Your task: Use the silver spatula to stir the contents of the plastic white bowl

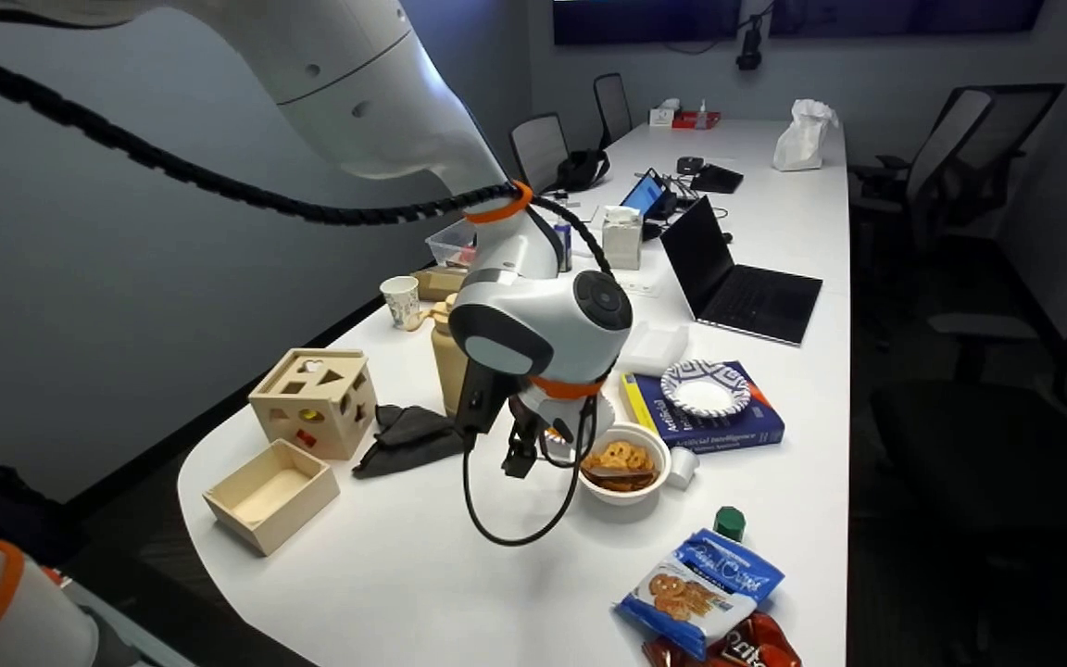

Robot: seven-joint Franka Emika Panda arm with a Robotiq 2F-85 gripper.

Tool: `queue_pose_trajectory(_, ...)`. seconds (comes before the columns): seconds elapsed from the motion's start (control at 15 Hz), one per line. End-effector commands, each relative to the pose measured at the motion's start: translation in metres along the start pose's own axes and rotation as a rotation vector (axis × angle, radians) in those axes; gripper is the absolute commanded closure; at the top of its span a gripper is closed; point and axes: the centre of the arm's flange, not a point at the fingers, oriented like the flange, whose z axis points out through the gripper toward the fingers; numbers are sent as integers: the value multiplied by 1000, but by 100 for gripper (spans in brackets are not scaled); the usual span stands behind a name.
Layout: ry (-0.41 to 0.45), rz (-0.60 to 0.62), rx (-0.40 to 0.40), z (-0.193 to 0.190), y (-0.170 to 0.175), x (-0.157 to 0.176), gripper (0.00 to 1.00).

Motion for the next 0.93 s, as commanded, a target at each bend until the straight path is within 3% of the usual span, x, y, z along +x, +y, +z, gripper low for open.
queue_pose_trajectory(0.0, 27, -5, 21, 15, -5, 15, 0)
queue_pose_trajectory(0.73, 16, 34, 21, 38, 1, 40, 0)
queue_pose_trajectory(0.87, 18, 37, 23, 39, 1, 42, 26)
